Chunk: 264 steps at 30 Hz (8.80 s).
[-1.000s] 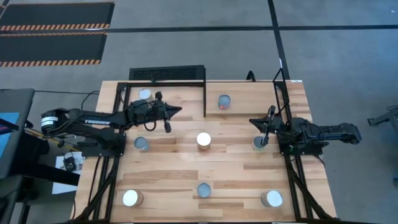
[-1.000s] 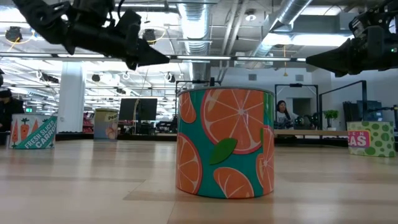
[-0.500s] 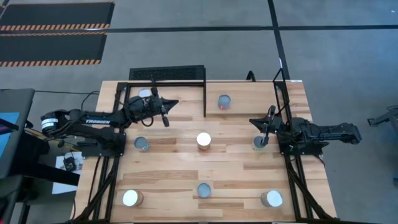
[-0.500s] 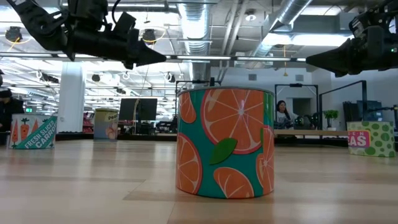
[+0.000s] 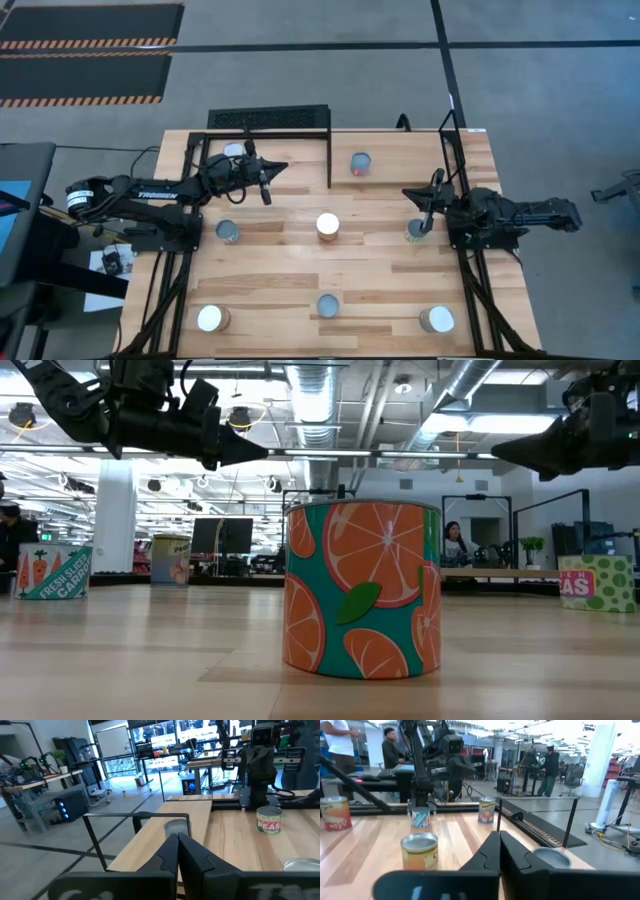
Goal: Pick and place cans onto a shelf
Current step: Put the top large canned corn on the shelf, then put the top canned peaches on the shelf
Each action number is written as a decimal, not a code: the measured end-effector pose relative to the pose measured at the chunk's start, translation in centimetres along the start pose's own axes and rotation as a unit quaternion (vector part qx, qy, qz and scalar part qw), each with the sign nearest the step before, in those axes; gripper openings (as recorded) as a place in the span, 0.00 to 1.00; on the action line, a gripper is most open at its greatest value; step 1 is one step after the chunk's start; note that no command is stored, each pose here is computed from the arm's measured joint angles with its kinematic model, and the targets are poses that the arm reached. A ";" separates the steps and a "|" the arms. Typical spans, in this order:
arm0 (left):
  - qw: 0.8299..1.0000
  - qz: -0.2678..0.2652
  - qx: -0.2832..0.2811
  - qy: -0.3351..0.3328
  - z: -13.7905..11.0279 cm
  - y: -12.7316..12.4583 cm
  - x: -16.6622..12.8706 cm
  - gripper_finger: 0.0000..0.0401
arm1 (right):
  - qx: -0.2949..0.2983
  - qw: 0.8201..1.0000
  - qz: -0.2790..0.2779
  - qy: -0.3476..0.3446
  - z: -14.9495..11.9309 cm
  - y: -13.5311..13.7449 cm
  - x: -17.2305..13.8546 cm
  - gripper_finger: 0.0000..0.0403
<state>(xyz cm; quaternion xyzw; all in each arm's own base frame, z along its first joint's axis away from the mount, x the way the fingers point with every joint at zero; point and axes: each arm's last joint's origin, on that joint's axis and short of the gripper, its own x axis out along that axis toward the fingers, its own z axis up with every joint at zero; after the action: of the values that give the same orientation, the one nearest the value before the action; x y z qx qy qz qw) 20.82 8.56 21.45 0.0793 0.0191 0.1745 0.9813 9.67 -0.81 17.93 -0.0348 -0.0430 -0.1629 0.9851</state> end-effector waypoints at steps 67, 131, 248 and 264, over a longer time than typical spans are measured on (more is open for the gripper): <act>0.998 -0.047 0.027 0.028 -0.6 -0.3 0.0 0.00 | -0.172 0.867 0.201 0.422 0.4 12.2 22.3 0.44; 0.997 -0.051 0.018 0.053 -1.1 -0.5 -0.1 0.00 | -0.009 0.797 -0.236 0.556 6.3 -3.7 20.1 0.02; 0.911 0.140 -0.050 0.384 2.5 1.5 0.3 0.16 | -0.047 0.984 0.171 0.037 2.2 1.1 8.0 0.02; 0.859 0.179 -0.058 0.477 1.9 3.7 -1.4 0.19 | -0.047 0.984 0.168 0.038 2.2 1.0 8.0 0.03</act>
<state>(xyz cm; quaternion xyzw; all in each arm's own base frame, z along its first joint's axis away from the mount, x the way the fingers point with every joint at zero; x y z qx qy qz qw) 18.38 11.21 23.91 -0.0684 0.4603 0.3641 0.8067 17.40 -2.23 20.81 -0.0813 0.0086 0.0022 0.9967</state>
